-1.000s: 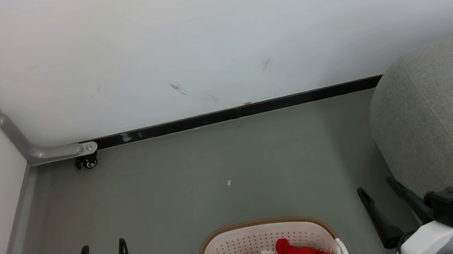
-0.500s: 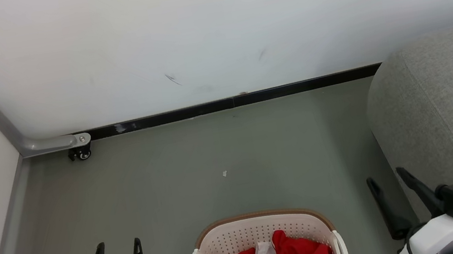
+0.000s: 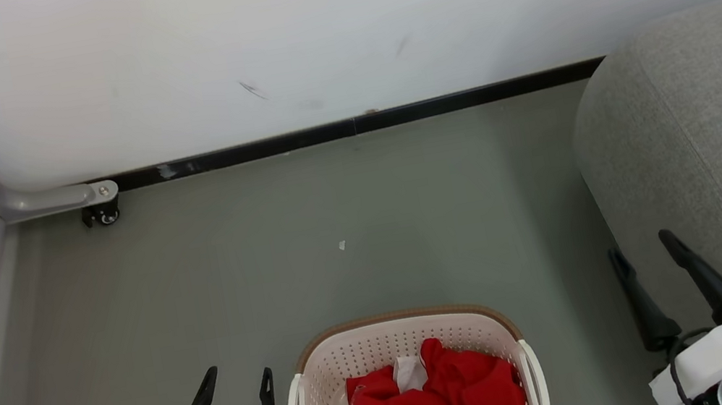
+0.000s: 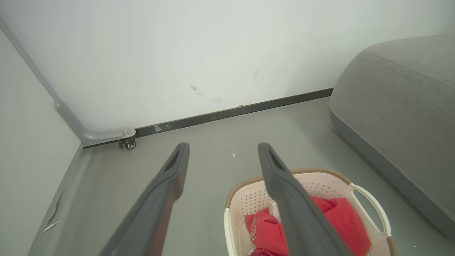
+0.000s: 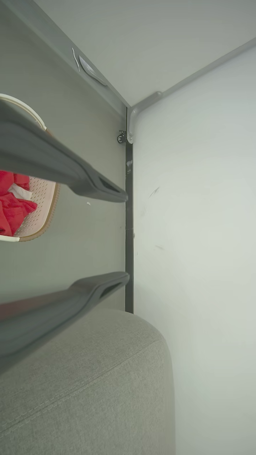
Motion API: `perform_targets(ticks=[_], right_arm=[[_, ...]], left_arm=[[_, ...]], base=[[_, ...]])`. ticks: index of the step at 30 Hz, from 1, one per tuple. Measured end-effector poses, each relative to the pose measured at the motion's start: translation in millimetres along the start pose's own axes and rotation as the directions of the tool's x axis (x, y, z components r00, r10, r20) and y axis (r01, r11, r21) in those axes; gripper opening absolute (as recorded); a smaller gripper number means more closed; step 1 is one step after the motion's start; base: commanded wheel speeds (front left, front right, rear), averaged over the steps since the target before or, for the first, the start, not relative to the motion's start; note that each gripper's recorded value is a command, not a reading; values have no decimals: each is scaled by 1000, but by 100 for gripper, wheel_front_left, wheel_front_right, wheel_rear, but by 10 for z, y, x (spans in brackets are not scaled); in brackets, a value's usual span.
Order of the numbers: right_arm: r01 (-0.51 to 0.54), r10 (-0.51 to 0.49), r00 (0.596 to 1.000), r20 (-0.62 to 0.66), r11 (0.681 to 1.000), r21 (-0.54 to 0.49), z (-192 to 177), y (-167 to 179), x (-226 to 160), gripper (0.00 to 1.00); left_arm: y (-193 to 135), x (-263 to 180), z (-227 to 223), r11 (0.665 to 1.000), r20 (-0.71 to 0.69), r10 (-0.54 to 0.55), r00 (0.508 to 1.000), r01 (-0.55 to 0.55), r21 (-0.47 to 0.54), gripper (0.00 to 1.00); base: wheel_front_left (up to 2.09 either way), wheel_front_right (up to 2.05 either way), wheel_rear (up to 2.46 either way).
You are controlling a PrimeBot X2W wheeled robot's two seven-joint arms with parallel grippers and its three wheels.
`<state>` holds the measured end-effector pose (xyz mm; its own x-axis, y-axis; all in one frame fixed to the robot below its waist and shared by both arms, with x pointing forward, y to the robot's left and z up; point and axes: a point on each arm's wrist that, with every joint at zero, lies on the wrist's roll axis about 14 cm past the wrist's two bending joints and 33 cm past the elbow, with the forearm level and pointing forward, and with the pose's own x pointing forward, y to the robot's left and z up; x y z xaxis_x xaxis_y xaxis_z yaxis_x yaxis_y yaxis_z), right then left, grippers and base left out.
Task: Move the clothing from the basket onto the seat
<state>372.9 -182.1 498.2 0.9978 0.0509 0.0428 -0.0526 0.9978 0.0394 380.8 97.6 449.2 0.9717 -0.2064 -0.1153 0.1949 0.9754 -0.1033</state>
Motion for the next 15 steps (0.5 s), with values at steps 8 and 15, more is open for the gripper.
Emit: perform_targets(ticks=[8,15], right_arm=[[39,-39,999,-7,999,-10,-44,-138,47,100],[58,-58,998,-9,998,-16,-70,-211,127,100]], left_arm=[[-186,179,-201,997,-74,-75,994,76,11,100],[-371,306,-391,988,-135,-148,980,151,14,100]], base=[[0,0,0],[0,0,0]])
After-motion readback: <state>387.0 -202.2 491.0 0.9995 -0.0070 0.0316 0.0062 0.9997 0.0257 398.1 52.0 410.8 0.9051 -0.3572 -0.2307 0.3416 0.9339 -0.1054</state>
